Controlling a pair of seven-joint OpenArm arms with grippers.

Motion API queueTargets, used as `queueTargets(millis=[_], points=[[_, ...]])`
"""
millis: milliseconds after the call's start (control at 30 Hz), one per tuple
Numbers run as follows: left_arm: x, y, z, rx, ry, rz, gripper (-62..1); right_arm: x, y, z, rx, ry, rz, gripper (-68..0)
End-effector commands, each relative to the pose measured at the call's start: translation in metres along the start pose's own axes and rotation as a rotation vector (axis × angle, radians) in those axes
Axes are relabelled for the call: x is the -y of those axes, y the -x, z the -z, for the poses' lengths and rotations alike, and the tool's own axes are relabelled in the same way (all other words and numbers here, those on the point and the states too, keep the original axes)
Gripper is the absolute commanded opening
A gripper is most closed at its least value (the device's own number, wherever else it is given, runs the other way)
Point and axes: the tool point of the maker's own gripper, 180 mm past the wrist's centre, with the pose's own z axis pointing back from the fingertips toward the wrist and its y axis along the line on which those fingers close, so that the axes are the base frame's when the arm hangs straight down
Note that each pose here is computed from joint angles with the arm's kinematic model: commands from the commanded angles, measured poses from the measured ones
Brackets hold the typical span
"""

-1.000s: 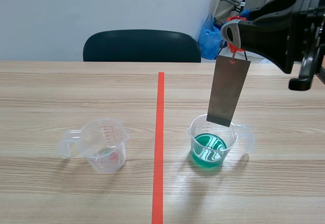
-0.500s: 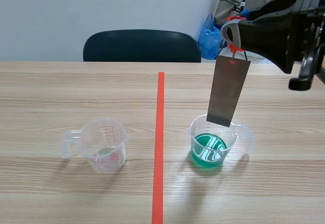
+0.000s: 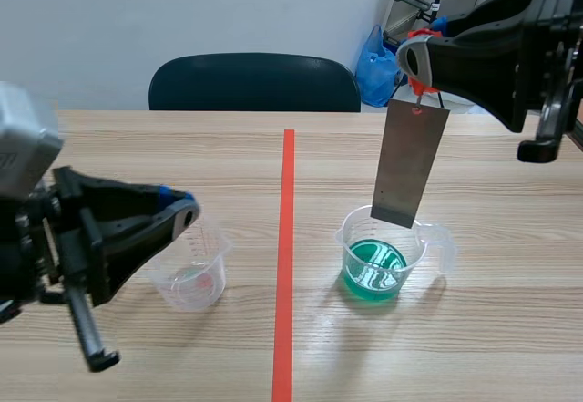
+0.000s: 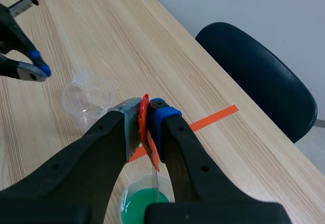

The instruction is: Do the redox reaction experiment

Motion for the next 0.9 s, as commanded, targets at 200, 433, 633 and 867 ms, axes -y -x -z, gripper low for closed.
queueTargets(millis=[200,433,633,867], points=[[-0.018,0.020,0.042,-0.016,0.003,-0.035,-56.9,0.003,-0.012,-0.001,0.032,0.005,-0.016,-66.9],[-0.011,0.034,0.081,-0.017,0.077,-0.085,-56.9,0.003,-0.011,-0.001,0.032,0.005,-0.016,-66.9],[0.011,0.016,0.107,0.014,0.178,-0.084,-56.9,0.003,-0.011,-0.001,0.032,0.005,-0.016,-66.9],[0.023,-0.005,0.128,0.053,0.212,-0.081,-56.9,0.003,-0.011,-0.001,0.032,0.005,-0.016,-66.9]])
